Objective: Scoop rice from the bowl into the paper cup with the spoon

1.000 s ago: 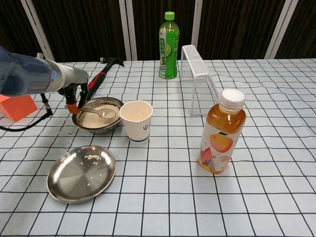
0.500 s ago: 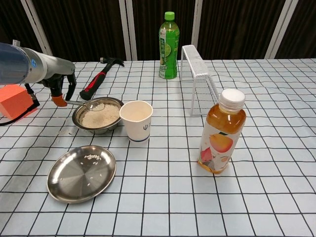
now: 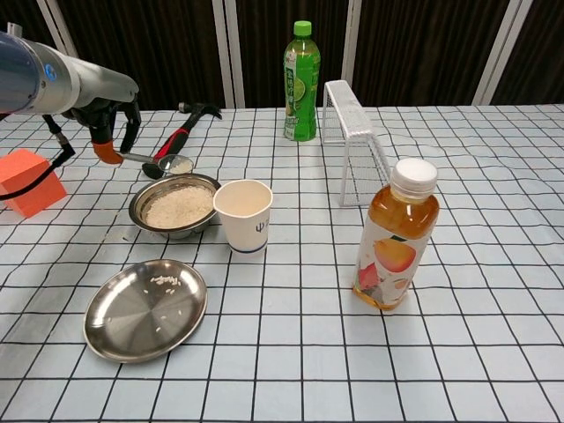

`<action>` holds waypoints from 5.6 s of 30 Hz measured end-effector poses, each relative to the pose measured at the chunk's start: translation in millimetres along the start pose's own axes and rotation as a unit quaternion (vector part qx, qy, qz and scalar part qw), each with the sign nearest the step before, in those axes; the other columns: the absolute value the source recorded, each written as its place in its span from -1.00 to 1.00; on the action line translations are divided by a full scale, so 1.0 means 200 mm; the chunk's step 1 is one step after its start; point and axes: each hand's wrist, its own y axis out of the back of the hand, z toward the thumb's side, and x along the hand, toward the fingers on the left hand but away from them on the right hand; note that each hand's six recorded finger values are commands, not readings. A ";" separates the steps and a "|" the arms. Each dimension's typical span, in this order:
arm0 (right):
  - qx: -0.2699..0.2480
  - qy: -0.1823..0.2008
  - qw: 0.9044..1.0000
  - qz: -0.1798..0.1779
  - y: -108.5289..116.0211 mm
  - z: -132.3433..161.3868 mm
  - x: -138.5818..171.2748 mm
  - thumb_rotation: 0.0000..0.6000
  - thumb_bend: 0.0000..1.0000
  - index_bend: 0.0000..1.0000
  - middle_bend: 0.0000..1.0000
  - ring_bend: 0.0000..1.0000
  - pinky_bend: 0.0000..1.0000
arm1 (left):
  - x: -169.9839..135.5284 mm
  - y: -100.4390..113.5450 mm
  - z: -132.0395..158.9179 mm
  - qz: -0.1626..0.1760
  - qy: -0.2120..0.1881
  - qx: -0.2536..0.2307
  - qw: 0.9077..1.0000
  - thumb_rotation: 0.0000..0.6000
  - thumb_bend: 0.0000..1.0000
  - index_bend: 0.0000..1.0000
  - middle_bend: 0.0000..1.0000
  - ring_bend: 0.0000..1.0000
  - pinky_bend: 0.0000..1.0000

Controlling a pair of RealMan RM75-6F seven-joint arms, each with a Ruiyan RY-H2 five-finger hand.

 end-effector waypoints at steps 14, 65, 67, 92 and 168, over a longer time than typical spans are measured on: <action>-0.003 0.004 1.000 -0.003 0.00 0.00 0.00 1.00 -0.35 -1.00 -1.00 -1.00 -1.00 | -0.06 0.05 0.23 0.006 -0.033 0.050 0.998 1.00 0.27 0.11 1.00 1.00 1.00; -0.006 0.010 1.000 -0.022 0.02 0.01 -0.02 1.00 -0.35 -1.00 -1.00 -1.00 -1.00 | -0.18 0.15 0.53 0.328 -0.197 0.453 0.805 1.00 0.27 0.12 1.00 1.00 1.00; -0.006 0.010 1.000 -0.022 0.02 0.01 -0.02 1.00 -0.35 -1.00 -1.00 -1.00 -1.00 | -0.18 0.15 0.54 0.335 -0.200 0.466 0.794 1.00 0.27 0.12 1.00 1.00 1.00; -0.009 0.009 1.000 -0.022 0.01 0.01 -0.02 1.00 -0.35 -1.00 -1.00 -1.00 -1.00 | -0.27 0.11 0.66 0.411 -0.226 0.599 0.649 1.00 0.27 0.12 1.00 1.00 1.00; -0.006 0.003 1.000 -0.014 0.01 0.00 -0.01 1.00 -0.35 -1.00 -1.00 -1.00 -1.00 | -0.45 -0.09 -0.01 0.155 -0.060 0.111 0.980 1.00 0.22 0.11 1.00 1.00 1.00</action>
